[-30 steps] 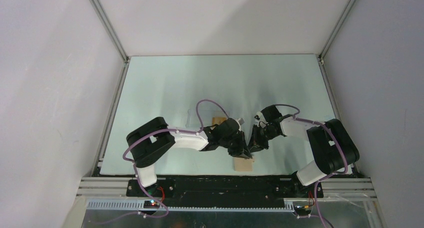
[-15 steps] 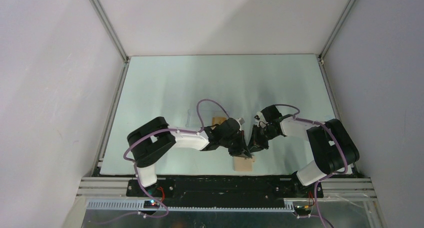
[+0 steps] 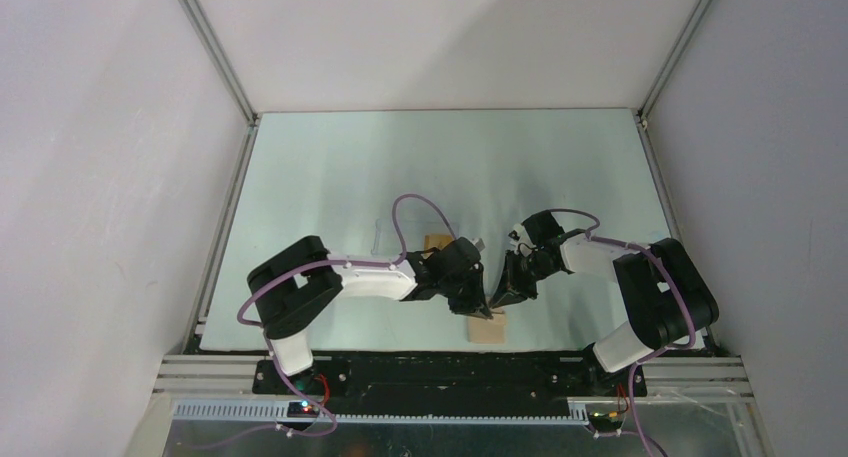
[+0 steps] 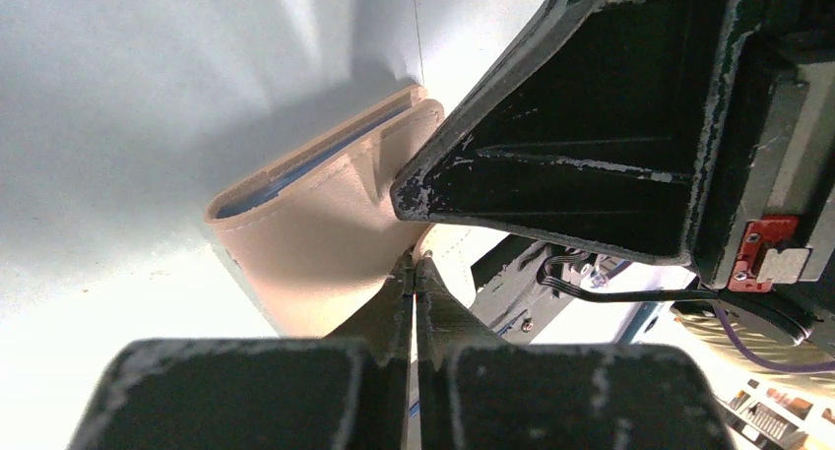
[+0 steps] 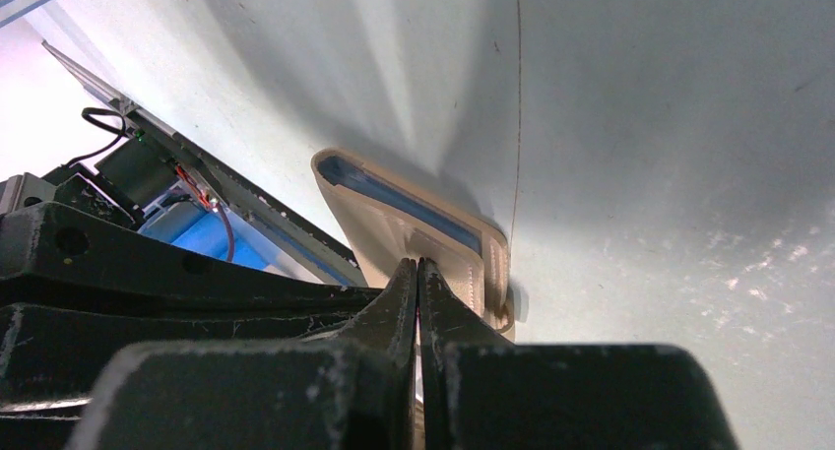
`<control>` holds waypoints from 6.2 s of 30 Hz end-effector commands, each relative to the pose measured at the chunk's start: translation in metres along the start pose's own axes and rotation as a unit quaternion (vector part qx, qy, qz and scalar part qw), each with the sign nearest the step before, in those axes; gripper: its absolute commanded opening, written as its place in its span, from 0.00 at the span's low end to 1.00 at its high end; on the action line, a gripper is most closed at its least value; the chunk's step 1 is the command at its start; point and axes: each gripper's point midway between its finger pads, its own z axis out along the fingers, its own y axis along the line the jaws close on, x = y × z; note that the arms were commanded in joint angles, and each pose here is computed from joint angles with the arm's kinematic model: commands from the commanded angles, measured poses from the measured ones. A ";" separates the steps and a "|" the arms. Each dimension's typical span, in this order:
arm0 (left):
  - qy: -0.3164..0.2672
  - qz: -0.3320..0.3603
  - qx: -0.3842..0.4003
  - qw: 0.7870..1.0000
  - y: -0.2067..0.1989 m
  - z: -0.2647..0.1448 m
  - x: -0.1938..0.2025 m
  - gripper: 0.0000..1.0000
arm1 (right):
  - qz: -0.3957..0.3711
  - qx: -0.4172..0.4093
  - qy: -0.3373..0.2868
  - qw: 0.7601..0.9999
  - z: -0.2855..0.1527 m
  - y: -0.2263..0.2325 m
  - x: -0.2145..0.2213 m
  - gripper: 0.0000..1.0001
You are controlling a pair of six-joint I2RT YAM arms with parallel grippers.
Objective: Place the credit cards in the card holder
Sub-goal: Close the card holder at the center of the board.
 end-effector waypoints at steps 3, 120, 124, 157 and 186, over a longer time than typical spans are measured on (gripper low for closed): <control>-0.017 0.027 -0.024 0.999 0.003 -0.006 -0.008 0.00 | -0.008 0.056 -0.018 0.998 0.006 -0.024 -0.005 0.00; -0.025 -0.034 -0.023 0.999 0.005 -0.021 -0.005 0.38 | -0.065 0.275 0.023 0.959 0.024 -0.064 0.065 0.00; -0.021 -0.048 0.001 0.999 0.003 -0.015 -0.001 0.28 | -0.065 0.264 0.021 0.962 0.025 -0.059 0.064 0.00; -0.041 -0.073 0.124 0.989 -0.025 -0.018 -0.004 0.21 | -0.041 0.190 0.029 0.981 0.033 -0.051 0.069 0.00; -0.047 -0.037 0.130 0.990 -0.021 -0.037 -0.005 0.29 | -0.057 0.044 -0.062 0.995 -0.019 0.011 0.043 0.08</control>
